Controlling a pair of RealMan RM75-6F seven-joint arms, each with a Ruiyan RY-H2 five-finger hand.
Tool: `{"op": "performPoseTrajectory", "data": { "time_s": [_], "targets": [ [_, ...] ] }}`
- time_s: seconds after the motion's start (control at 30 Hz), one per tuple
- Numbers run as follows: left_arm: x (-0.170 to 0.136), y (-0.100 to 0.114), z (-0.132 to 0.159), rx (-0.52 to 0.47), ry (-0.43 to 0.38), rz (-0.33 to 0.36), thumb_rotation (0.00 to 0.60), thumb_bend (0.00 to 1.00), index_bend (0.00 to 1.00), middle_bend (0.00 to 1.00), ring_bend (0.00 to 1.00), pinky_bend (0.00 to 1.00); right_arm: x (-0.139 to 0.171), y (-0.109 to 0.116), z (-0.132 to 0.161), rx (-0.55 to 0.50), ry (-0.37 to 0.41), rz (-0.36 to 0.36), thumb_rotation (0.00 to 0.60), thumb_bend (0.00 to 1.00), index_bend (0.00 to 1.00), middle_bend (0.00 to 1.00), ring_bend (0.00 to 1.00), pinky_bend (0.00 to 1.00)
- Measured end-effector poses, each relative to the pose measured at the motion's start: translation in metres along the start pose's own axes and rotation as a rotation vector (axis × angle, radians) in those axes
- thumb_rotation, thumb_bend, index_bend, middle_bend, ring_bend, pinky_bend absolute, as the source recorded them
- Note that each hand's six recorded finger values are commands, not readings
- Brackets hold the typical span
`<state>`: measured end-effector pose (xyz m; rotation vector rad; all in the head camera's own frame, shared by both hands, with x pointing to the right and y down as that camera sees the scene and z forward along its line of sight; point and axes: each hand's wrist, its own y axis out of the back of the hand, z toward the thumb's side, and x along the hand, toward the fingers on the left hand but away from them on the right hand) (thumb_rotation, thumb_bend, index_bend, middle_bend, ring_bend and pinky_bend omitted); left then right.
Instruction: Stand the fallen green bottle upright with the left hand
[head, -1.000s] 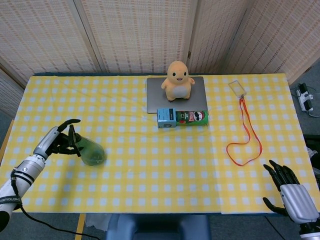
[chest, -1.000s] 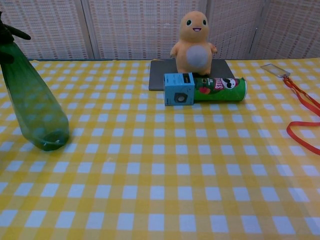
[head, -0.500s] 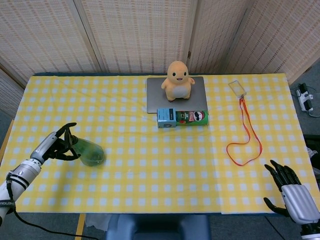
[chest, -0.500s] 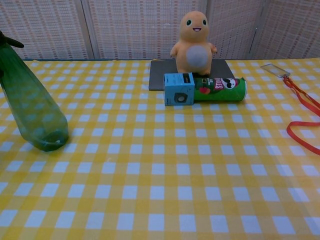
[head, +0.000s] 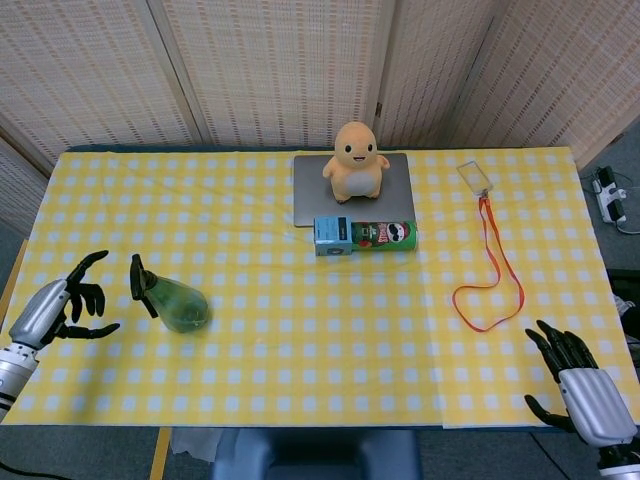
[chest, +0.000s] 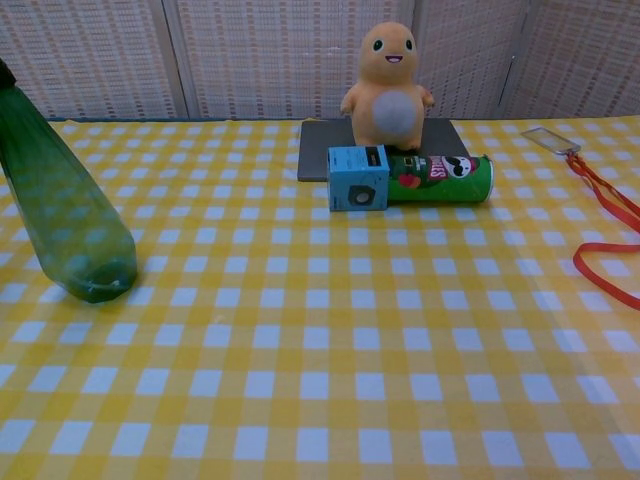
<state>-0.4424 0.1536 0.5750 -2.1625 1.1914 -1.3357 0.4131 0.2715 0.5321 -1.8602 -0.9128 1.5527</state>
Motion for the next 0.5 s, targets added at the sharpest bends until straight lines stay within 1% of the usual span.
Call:
{"op": "performPoseTrajectory", "data": {
  "time_s": [0.07,0.13,0.17,0.23,0.27,0.37,0.5],
  "targets": [
    [-0.009,-0.005,-0.009,0.107,-0.004,0.039,0.600,0.18,0.10,0.01,0.00,0.00,-0.001,-0.001,0.001,0.000,0.001,0.002,0.600,0.32,0.00,0.00,0.00,0.00],
    [-0.019,-0.010,-0.017,0.188,0.007,0.089,0.600,0.17,0.04,0.00,0.00,0.00,-0.001,-0.001,0.001,0.001,0.003,0.003,0.600,0.32,0.00,0.00,0.00,0.00],
    [-0.026,-0.012,-0.022,0.238,0.016,0.123,0.600,0.17,0.03,0.00,0.00,0.00,-0.001,-0.001,0.001,0.001,0.004,0.005,0.600,0.32,0.00,0.00,0.00,0.00],
    [-0.034,-0.015,-0.026,0.316,0.030,0.160,0.600,0.16,0.02,0.00,0.00,0.00,-0.002,-0.002,0.002,0.005,0.007,0.007,0.600,0.32,0.00,0.00,0.00,0.00],
    [-0.039,-0.018,-0.028,0.365,0.040,0.172,0.600,0.16,0.02,0.00,0.00,0.00,-0.002,-0.002,0.002,0.006,0.009,0.009,0.600,0.32,0.00,0.00,0.00,0.00],
    [-0.048,-0.028,-0.031,0.451,0.058,0.172,0.600,0.16,0.02,0.00,0.00,0.00,-0.001,-0.003,0.004,0.009,0.017,0.010,0.600,0.32,0.00,0.00,0.00,0.00],
    [-0.056,-0.033,-0.031,0.502,0.067,0.185,0.600,0.16,0.02,0.00,0.00,0.00,0.000,-0.003,0.005,0.008,0.023,0.010,0.600,0.32,0.00,0.00,0.00,0.00]
  ]
}}
